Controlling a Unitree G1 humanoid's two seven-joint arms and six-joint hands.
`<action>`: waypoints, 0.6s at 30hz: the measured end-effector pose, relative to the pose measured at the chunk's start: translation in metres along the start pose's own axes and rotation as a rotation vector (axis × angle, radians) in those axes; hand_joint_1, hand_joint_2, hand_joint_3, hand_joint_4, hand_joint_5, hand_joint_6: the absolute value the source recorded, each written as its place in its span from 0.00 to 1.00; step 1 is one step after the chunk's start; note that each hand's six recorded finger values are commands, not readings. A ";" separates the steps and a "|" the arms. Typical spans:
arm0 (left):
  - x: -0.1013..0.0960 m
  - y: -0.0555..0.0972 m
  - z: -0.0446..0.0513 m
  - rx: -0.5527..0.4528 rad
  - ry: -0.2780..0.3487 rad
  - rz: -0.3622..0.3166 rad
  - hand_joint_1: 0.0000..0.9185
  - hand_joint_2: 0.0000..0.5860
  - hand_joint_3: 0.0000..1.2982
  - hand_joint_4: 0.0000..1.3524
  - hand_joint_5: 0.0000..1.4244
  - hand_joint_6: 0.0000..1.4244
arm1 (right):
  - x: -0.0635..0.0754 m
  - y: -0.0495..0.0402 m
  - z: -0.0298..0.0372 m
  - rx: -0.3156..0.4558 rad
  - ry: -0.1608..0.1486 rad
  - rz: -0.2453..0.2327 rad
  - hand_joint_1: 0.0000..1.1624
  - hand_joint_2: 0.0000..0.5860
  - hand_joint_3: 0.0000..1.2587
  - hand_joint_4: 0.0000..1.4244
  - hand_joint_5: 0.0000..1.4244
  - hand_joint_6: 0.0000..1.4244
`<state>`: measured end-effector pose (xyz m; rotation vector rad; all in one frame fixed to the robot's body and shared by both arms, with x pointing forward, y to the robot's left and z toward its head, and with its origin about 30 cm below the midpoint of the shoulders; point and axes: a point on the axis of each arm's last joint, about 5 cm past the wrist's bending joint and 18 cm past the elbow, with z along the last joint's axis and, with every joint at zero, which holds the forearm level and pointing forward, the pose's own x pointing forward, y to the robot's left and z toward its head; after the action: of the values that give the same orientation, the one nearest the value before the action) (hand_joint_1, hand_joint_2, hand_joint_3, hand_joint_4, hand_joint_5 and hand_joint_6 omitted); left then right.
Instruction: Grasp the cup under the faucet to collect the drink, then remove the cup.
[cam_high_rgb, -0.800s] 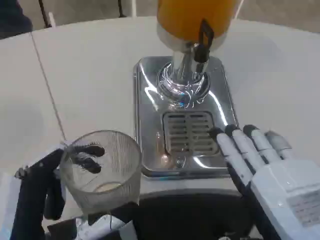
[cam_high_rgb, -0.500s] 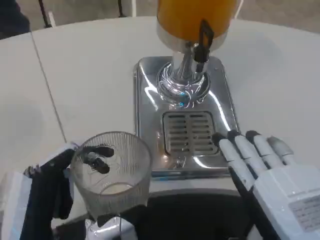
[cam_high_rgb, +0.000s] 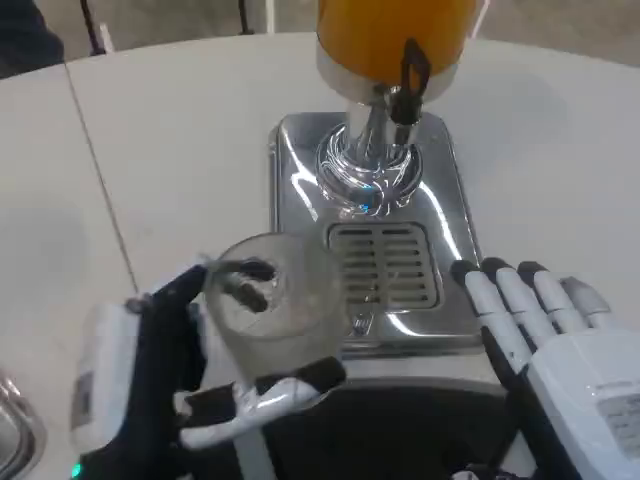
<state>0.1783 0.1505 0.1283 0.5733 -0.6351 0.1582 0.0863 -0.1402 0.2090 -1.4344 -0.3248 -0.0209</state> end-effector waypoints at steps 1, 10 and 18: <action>0.004 -0.004 -0.0005 -0.007 -0.008 -0.007 0.61 0.06 0.88 0.92 1.00 1.00 | 0.000 0.0002 -0.0001 0.006 0.008 0.000 0.65 0.57 0.00 0.00 0.00 0.02; 0.030 -0.032 -0.0155 -0.017 0.008 -0.019 0.61 0.07 0.88 0.93 1.00 1.00 | -0.001 0.0000 -0.0016 0.014 0.040 0.004 0.65 0.58 0.00 0.00 0.00 0.02; 0.059 -0.056 -0.0199 -0.008 -0.020 -0.055 0.61 0.07 0.88 0.93 1.00 1.00 | 0.001 -0.0032 -0.0053 0.016 0.050 -0.001 0.65 0.60 0.00 0.00 0.00 0.03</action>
<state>0.2527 0.1129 0.1248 0.5847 -0.6380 0.0983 0.0881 -0.1456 0.2119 -1.4152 -0.2840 -0.0542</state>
